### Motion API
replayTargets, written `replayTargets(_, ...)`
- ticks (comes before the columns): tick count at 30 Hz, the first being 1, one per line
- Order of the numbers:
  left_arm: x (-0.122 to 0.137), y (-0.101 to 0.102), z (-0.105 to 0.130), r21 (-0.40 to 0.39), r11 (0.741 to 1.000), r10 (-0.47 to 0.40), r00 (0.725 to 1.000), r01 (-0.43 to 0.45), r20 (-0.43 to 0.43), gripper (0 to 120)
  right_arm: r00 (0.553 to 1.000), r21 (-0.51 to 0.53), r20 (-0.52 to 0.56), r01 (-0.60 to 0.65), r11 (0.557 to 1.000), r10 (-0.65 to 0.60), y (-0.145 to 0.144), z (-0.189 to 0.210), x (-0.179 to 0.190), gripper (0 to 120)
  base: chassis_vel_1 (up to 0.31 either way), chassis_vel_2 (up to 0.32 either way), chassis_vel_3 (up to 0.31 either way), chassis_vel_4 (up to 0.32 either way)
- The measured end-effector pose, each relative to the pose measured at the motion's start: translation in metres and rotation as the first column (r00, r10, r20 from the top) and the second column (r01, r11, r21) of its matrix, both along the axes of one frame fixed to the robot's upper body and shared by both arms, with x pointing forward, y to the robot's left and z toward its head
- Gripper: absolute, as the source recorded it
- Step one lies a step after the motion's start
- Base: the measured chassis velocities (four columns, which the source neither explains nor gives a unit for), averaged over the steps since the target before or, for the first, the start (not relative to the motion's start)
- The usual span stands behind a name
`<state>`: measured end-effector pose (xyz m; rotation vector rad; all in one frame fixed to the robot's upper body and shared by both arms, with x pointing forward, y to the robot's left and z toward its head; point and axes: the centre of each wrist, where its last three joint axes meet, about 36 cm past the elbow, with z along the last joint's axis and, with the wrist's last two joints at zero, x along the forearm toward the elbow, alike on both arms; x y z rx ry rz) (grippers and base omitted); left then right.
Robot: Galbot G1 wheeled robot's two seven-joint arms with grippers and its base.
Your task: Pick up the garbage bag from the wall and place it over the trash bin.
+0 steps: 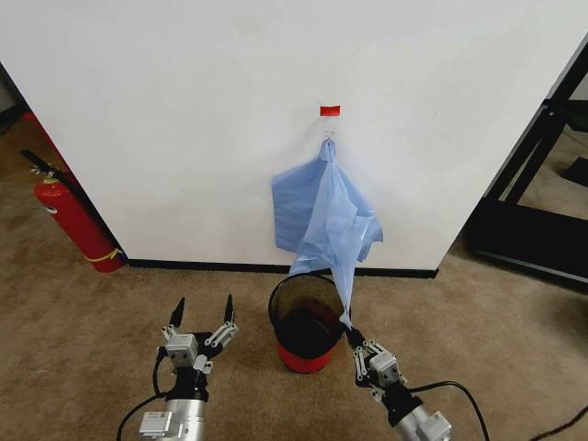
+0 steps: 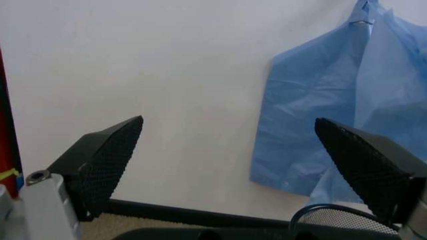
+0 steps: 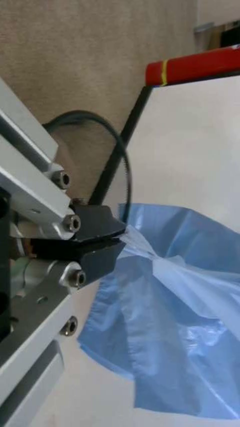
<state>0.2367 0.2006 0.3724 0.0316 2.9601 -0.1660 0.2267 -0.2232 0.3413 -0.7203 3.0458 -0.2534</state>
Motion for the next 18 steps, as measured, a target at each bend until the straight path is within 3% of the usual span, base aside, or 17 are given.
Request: replayTargets(18, -0.002, -0.001, -0.001, -0.002, 1.000, 0.000, 1.000, 0.000, -0.004, 100, 0.999, -0.060, 0.028, -0.040, 0.997, 0.042, 0.005, -0.015, -0.022, 0, 0.000, 0.000, 0.000, 0.000)
